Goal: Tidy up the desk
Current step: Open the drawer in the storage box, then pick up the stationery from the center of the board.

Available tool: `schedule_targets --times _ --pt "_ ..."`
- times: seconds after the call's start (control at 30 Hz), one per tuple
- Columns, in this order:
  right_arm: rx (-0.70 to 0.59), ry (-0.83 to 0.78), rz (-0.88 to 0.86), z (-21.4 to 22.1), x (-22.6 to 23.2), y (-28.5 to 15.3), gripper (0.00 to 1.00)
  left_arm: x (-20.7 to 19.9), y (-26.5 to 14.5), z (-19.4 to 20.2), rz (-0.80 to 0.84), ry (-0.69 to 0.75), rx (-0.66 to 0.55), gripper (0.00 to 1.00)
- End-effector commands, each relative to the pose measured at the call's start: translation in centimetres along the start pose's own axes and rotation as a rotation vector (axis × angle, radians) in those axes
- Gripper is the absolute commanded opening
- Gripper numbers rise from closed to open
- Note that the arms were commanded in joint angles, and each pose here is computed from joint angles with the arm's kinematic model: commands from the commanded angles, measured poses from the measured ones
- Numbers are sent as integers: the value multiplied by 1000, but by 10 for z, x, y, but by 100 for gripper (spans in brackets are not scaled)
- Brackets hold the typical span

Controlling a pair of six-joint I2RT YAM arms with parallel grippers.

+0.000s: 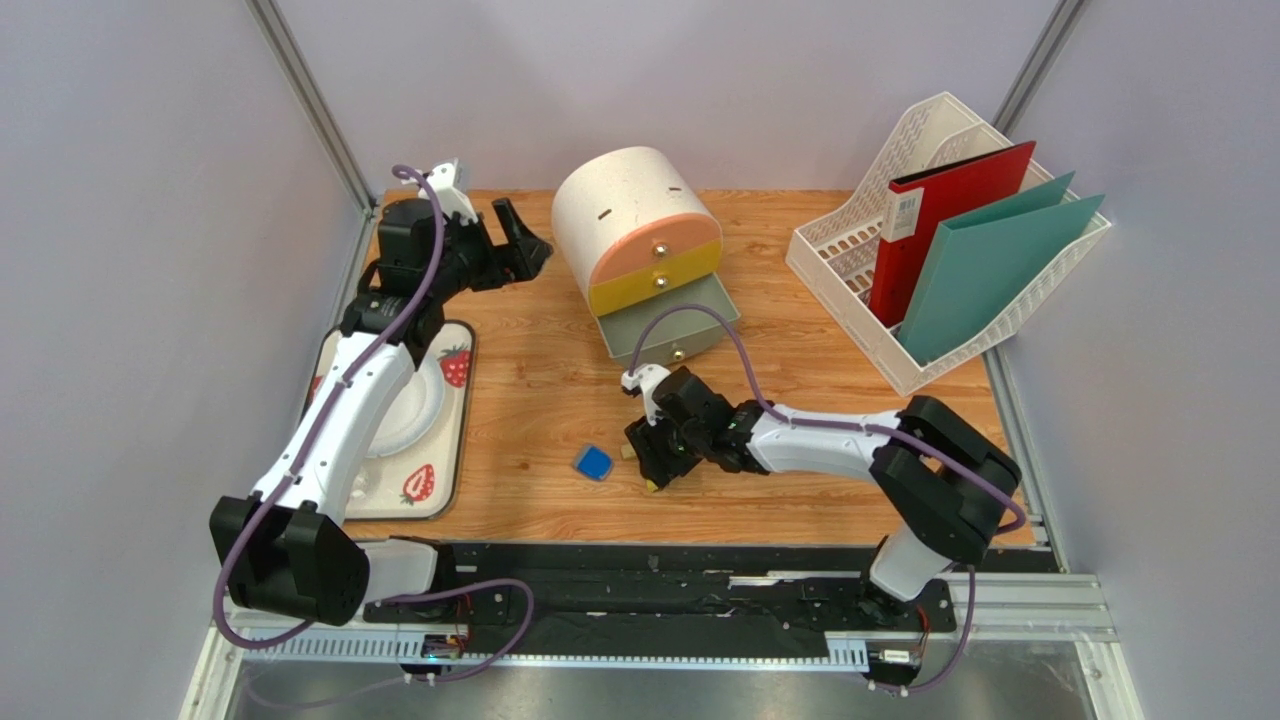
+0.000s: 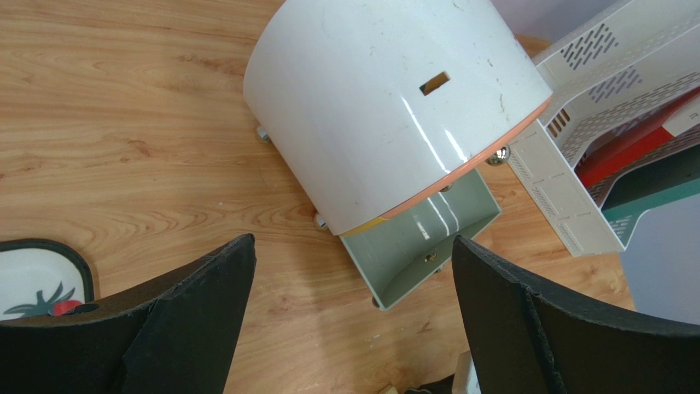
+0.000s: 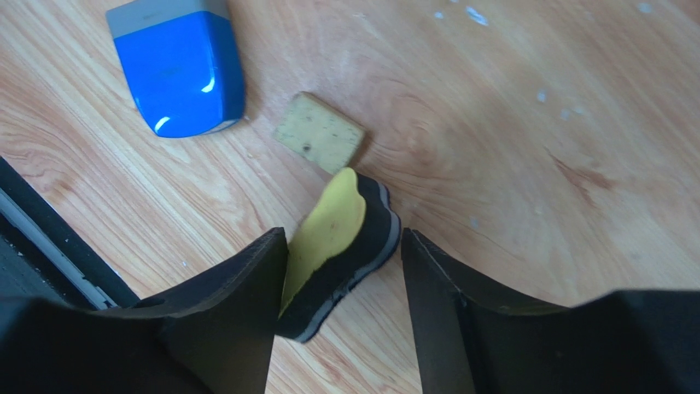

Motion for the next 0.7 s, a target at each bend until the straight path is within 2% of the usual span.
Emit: schedule_targets --times 0.0,0.03,0.1,0.13,0.2,0.23,0.43,0.5,0.67 --pt "60 -6 32 10 13 13 51 -2 -10 -5 3 12 -33 98" --pt "81 -4 34 14 15 15 45 -1 -11 -6 1 12 -38 98" --pt "78 -7 77 14 14 15 41 -1 -12 -7 1 14 -41 98" --pt "76 -3 90 14 13 14 30 0 -13 -7 -1 14 -44 98" --pt "43 -9 113 2 12 4 23 0 -14 -8 -3 14 -43 98" --pt "29 -13 126 -2 11 -1 15 0 -14 -8 -1 14 -42 98" --pt "-176 -39 300 -72 -16 -67 15 0 -18 -10 -5 18 -54 98" --pt "-201 -3 370 -86 -40 -77 15 1 -17 -10 -3 14 -53 98" --pt "-318 70 417 -145 -74 -97 16 1 -16 -8 3 10 -48 98"
Point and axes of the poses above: each gripper's point midway between its finger pads, its own y axis out along the fingers, its own x axis along the line the jaws close on, z = x × y, the point moved 3 cm from there along -y, back along the fingers, and after that the axes turned 10 degrees about -y, right-handed, at the moved point
